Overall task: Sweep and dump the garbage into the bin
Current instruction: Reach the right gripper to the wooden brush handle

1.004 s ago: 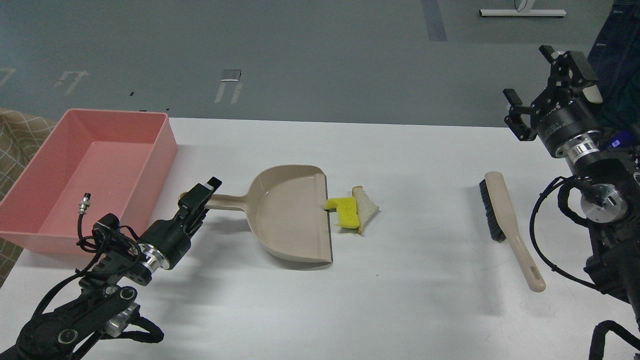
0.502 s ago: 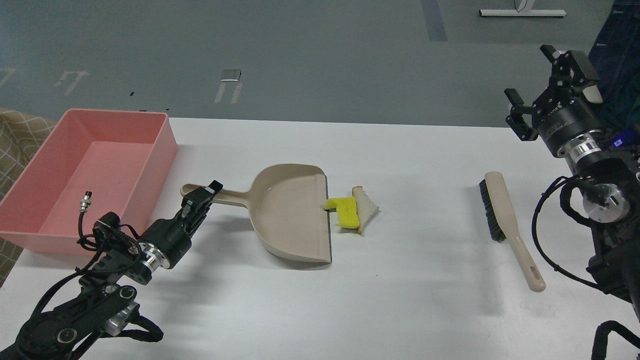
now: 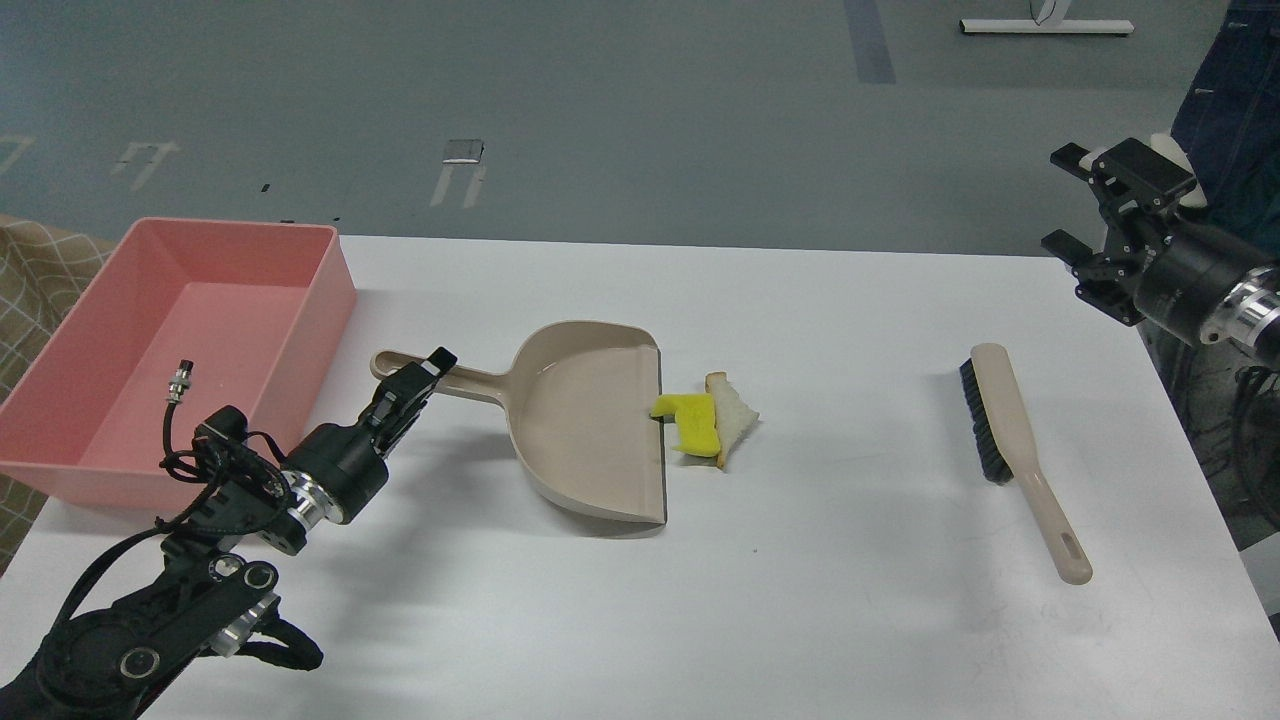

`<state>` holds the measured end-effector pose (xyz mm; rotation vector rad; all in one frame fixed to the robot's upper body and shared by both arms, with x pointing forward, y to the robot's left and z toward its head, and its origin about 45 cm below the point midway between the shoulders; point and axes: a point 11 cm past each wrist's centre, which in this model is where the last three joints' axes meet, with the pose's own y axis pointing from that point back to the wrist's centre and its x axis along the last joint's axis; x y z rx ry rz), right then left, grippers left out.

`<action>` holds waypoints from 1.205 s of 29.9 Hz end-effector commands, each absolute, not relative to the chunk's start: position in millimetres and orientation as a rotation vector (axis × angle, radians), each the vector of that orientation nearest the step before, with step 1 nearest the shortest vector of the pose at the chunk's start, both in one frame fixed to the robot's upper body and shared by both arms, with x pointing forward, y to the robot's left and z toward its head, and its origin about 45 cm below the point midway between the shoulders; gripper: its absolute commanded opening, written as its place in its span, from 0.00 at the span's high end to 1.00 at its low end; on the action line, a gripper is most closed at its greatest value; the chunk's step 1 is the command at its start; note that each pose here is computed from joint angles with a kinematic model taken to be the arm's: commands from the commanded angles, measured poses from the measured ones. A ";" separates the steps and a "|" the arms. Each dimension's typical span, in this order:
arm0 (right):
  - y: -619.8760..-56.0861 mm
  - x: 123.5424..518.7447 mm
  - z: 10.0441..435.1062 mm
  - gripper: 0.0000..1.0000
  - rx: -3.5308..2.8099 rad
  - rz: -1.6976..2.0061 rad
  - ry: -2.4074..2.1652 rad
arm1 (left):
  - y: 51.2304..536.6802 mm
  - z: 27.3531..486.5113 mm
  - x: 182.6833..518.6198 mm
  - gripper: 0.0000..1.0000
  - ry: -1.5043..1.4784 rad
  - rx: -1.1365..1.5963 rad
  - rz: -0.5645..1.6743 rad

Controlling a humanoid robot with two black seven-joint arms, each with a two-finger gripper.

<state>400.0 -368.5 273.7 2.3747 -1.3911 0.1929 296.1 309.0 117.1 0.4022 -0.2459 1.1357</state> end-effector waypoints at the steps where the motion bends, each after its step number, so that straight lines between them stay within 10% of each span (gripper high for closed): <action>1: -382.9 378.4 275.8 0.00 2.261 0.246 -1.232 | 309.4 117.2 296.1 1.00 -0.247 0.404 1.136; 15: -421.5 291.4 269.3 0.00 1.937 0.253 -0.812 | 308.6 118.0 297.1 1.00 -0.249 0.400 1.135; 36: -397.2 263.5 208.4 0.10 1.898 0.231 -0.593 | 304.9 119.8 297.5 1.00 -0.248 0.385 1.132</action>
